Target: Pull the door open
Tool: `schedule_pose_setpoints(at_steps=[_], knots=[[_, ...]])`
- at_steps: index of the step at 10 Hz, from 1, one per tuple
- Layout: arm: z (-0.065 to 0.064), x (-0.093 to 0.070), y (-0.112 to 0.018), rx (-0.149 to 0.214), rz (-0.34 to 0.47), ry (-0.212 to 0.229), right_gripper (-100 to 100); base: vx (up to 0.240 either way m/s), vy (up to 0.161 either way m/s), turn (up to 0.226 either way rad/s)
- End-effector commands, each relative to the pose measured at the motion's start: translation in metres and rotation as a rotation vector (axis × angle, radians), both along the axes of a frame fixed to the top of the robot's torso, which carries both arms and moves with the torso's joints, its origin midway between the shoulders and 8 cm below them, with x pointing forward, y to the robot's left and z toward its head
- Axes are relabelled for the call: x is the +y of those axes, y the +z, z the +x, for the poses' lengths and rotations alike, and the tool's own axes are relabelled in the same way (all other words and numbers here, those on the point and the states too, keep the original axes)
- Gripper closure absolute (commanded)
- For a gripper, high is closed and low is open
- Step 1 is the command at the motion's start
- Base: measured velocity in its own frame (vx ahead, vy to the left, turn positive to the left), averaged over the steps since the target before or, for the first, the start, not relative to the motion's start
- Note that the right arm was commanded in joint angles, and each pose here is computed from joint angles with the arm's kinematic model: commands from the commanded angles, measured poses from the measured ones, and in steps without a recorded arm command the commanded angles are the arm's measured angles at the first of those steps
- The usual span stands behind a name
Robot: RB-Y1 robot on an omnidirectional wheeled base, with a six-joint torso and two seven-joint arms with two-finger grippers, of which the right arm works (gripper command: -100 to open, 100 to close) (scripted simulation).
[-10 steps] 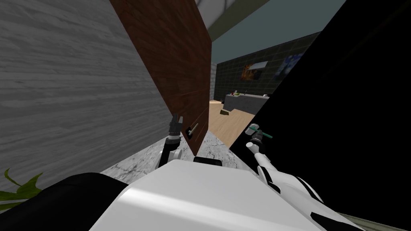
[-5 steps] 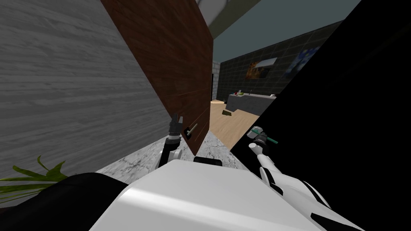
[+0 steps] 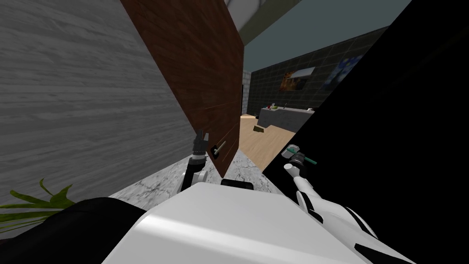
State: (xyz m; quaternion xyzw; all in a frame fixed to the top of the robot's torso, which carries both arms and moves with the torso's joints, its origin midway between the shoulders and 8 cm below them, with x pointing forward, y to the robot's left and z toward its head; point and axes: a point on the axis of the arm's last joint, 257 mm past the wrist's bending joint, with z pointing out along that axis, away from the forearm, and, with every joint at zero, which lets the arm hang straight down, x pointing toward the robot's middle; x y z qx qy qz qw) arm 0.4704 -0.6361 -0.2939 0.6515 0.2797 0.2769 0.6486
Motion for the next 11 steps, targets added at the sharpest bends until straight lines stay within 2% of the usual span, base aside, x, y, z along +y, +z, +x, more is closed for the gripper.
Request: schedule_pose_setpoints(at_steps=[1, 2, 6, 8, 9, 11], knots=[[0.007, 0.008, 0.0, -0.001, 0.0, 0.022, 100, -0.137, -0.01, 0.025], [0.007, 0.008, 0.0, -0.001, 0.0, 0.022, 100, -0.164, -0.008, 0.047], [0.033, 0.045, 0.001, -0.003, -0.001, 0.115, 100, -0.218, 0.011, 0.04], [0.033, 0.045, 0.001, -0.003, -0.001, 0.115, 100, -0.115, 0.009, 0.028], [0.045, 0.063, 0.001, -0.005, -0.001, 0.159, 100, -0.167, 0.006, 0.011], [0.05, 0.071, 0.001, -0.005, -0.002, 0.18, 100, -0.219, -0.045, 0.048]])
